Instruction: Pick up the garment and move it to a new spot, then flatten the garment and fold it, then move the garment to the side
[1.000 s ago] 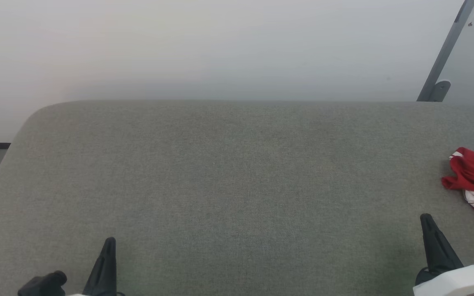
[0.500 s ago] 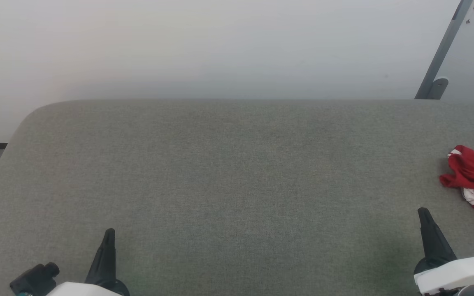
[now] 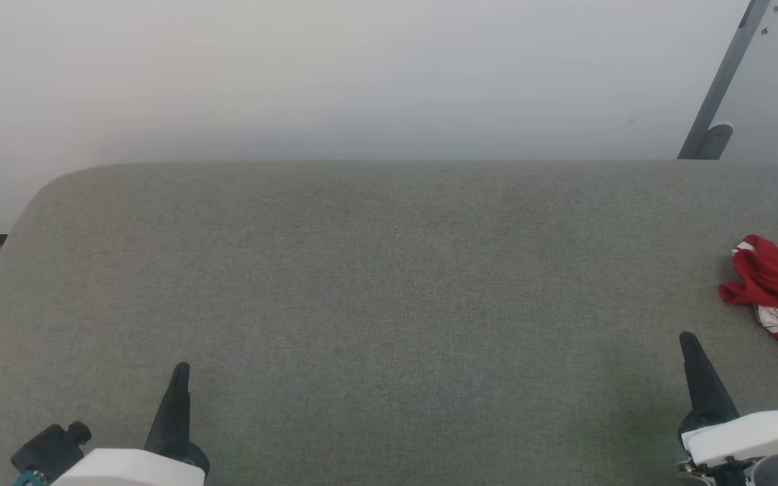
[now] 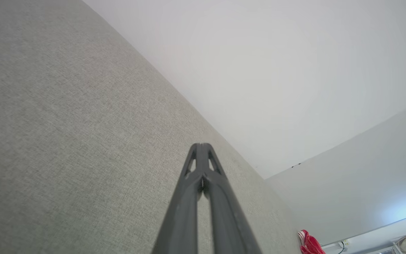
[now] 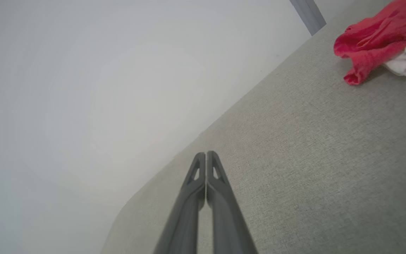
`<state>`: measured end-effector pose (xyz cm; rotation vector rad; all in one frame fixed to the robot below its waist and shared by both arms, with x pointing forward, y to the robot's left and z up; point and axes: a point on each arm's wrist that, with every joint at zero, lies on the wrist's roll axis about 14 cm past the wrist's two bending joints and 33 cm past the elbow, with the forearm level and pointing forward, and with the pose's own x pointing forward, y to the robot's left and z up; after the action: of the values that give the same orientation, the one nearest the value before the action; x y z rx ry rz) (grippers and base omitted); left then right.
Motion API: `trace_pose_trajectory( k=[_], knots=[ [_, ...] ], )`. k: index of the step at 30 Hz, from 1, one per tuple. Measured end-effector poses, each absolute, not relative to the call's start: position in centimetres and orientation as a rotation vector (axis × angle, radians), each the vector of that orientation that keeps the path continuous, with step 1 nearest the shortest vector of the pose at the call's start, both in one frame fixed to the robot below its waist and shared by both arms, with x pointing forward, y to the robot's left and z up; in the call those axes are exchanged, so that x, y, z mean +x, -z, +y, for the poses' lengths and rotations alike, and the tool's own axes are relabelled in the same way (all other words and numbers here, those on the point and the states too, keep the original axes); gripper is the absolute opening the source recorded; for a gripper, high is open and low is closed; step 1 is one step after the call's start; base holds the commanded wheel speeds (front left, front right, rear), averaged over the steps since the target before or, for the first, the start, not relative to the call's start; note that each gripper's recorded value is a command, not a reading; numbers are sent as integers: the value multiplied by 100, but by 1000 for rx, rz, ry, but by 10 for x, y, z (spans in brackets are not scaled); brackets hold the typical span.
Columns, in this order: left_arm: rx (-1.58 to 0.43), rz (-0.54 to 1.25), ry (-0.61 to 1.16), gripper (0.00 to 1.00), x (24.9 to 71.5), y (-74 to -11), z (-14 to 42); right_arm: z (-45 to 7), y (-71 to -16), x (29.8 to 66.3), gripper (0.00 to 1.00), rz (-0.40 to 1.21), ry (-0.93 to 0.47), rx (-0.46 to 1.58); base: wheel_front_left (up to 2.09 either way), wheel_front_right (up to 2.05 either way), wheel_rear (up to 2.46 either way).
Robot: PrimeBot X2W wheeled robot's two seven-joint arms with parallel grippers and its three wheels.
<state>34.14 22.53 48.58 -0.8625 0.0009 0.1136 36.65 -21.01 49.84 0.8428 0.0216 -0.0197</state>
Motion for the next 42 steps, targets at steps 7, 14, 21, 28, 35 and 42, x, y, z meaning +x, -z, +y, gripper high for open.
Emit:
trace_pose_trajectory(
  k=[7,14,21,28,35,42],
  knots=[
    [-948,2,-110,0,347,-487,223,-210,-498,369,0,24,24,928,0,0,0],
    [-1038,4,-103,0,352,-488,221,-209,-497,371,0,26,31,1020,0,0,0],
    [-1110,3,-96,0,357,-490,219,-208,-499,374,0,23,30,1095,0,0,0],
    [-1178,8,-90,0,361,-490,217,-206,-499,376,0,25,28,1166,0,0,0],
    [-1242,8,-82,0,365,-492,215,-205,-500,378,0,22,27,1231,0,0,0],
    [-1303,8,-68,0,369,-495,212,-204,-501,380,0,20,25,1294,0,0,0]
  ],
)
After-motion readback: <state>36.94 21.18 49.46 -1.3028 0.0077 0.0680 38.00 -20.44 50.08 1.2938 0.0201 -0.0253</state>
